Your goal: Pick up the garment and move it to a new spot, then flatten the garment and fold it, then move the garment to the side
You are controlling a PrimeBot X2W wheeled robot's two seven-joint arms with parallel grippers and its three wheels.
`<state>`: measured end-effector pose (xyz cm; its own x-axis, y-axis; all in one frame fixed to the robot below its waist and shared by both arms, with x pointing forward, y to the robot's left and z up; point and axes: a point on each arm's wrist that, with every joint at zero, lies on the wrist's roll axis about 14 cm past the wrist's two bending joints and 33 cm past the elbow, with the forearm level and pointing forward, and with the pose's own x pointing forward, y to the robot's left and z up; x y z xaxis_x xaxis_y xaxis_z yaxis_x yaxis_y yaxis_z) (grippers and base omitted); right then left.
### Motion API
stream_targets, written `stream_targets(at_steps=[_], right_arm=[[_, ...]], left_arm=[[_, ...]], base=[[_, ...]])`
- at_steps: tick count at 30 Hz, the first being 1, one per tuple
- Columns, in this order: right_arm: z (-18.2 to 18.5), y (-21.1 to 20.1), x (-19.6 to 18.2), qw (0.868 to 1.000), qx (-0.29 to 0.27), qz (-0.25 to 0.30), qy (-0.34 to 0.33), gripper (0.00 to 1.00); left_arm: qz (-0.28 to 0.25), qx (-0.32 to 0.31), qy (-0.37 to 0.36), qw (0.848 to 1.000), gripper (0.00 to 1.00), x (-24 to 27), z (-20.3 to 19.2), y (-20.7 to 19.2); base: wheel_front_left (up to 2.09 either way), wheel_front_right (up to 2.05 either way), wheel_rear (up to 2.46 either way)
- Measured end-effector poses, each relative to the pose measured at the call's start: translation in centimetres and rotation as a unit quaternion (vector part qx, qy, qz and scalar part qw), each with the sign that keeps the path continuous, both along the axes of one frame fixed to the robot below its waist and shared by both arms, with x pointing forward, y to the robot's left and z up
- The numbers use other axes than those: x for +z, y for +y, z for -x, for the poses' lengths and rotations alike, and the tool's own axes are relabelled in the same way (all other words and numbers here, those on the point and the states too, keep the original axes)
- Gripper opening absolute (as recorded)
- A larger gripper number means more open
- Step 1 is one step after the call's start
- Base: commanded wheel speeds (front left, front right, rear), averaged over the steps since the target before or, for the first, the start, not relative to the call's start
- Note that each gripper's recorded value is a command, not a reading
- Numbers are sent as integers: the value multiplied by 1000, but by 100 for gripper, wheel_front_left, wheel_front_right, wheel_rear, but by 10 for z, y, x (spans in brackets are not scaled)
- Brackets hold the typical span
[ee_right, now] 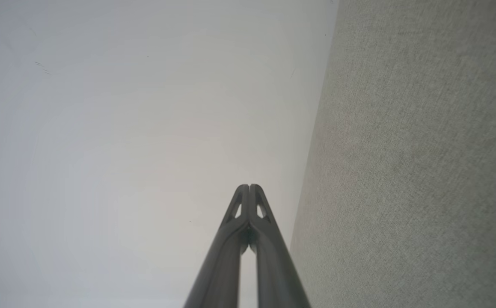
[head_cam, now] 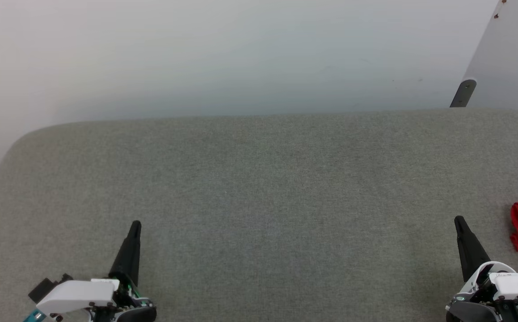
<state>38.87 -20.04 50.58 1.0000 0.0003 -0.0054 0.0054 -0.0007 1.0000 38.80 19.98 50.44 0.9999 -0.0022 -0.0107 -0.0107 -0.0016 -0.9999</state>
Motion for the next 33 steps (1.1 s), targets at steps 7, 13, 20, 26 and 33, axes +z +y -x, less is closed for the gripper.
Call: stream_targets(at_steps=[7, 13, 20, 26, 33], right_arm=[[0, 0, 0, 1000, 0, 0, 0, 0], [0, 0, 0, 1000, 0, 0, 0, 0], [0, 0, 0, 1000, 0, 0, 0, 0], [0, 0, 0, 1000, 0, 0, 0, 0], [0, 0, 0, 1000, 0, 0, 0, 0]], left_arm=[[0, 0, 0, 1000, 0, 0, 0, 0], [0, 0, 0, 1000, 0, 0, 0, 0], [0, 0, 0, 1000, 0, 0, 0, 0], [0, 0, 0, 1000, 0, 0, 0, 0], [0, 0, 0, 1000, 0, 0, 0, 0]], base=[[0, 0, 0], [0, 0, 0], [0, 0, 0], [0, 0, 0], [0, 0, 0]])
